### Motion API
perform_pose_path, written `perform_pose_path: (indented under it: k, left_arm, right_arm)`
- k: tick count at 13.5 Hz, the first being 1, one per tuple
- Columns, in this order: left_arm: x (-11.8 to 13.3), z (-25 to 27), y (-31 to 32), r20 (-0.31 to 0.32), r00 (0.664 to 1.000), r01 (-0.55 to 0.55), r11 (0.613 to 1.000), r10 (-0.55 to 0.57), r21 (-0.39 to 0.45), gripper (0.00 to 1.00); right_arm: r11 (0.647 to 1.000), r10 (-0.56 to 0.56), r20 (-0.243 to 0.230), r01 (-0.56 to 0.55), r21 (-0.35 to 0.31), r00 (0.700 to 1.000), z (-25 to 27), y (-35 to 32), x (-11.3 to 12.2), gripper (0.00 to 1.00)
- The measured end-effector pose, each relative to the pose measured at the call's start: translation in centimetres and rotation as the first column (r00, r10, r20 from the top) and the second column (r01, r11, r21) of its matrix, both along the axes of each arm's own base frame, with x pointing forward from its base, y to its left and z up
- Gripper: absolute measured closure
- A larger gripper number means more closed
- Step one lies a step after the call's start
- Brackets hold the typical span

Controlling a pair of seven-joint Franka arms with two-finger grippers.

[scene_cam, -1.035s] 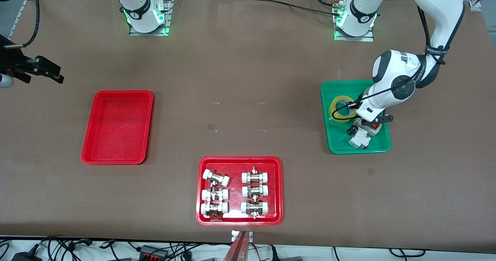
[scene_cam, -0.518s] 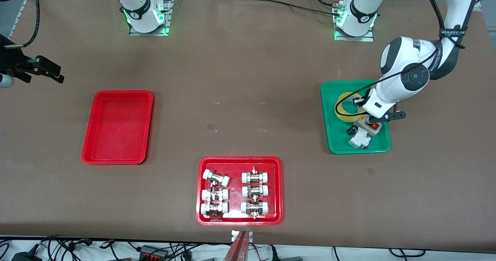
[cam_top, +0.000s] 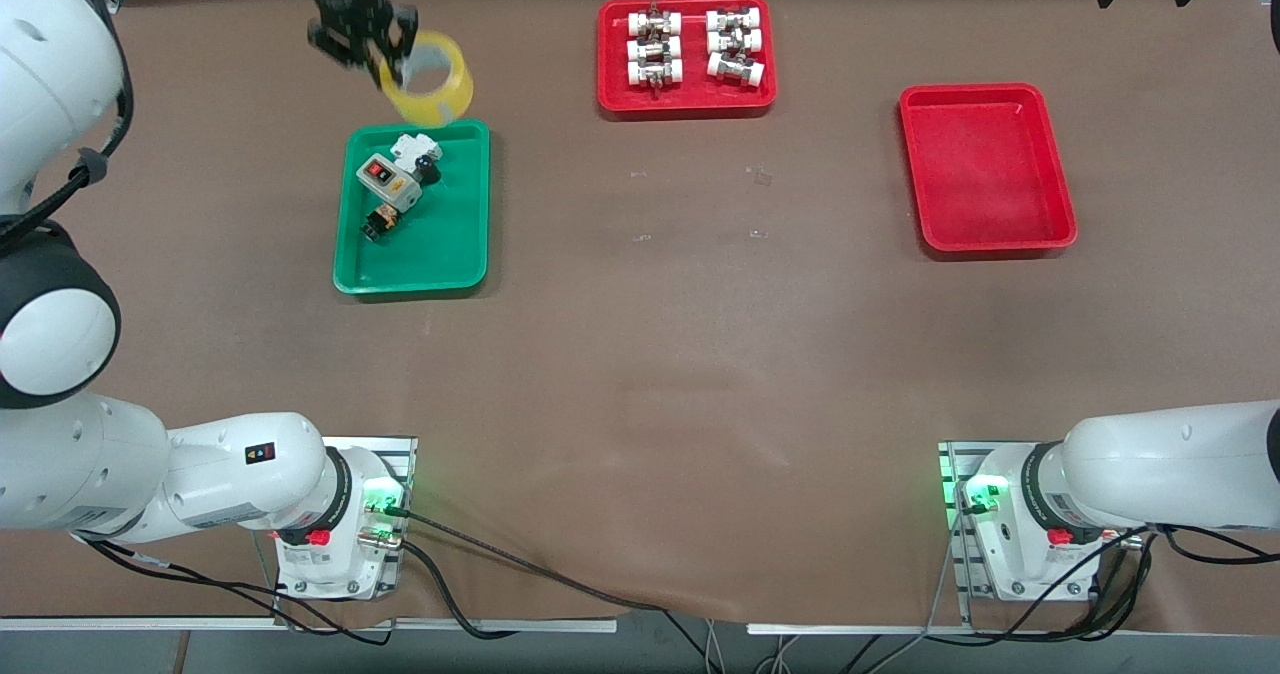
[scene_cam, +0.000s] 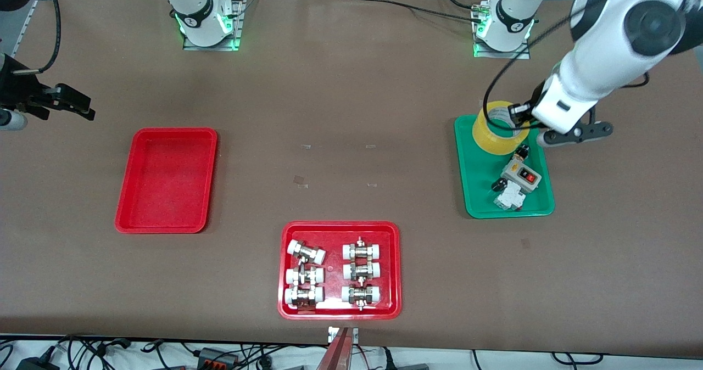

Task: Left arm passes tape to right arm into tray
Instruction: 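Lift the tape with the left gripper while the right gripper reaches toward it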

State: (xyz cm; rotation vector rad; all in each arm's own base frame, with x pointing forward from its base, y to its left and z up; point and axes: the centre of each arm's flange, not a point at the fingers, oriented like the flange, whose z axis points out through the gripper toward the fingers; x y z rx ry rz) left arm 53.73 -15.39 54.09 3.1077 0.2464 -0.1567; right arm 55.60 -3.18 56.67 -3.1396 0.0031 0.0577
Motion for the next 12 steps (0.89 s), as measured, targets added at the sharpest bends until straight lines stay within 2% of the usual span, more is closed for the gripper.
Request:
perform_pose_path:
  k: [2, 5, 7, 9, 12]
  left_arm:
    - [-0.1, 1.3, -3.2, 0.012, 0.999, 0.035, 0.999, -0.034, -0.042, 0.79]
    - [-0.2, -1.6, -8.8, -0.057, 0.998, 0.005, 0.991, -0.013, -0.132, 0.79]
    - [0.3, -3.5, -12.8, -0.075, 0.997, -0.022, 0.978, 0.007, -0.205, 0.79]
    - [1.2, -4.3, -16.8, -0.091, 0.995, -0.056, 0.964, 0.033, -0.261, 0.79]
    - [2.3, -6.6, -22.8, -0.118, 0.985, -0.158, 0.931, 0.126, -0.329, 0.79]
  right_arm:
    - [1.0, 0.02, -0.017, -0.02, 0.008, 1.0, -1.0, 0.9, 0.4, 0.0]
    - [0.997, 0.062, -0.04, -0.06, 0.048, 0.997, -2.4, 3.5, 1.0, 0.0]
    - [0.991, 0.062, -0.06, -0.054, 0.125, 0.996, -3.7, 4.6, 1.5, 0.0]
    - [0.974, 0.06, -0.109, -0.035, 0.222, 0.992, -6.0, 5.4, 2.0, 0.0]
    - [0.929, 0.096, -0.155, -0.032, 0.37, 0.983, -9.8, 6.9, 3.2, 0.0]
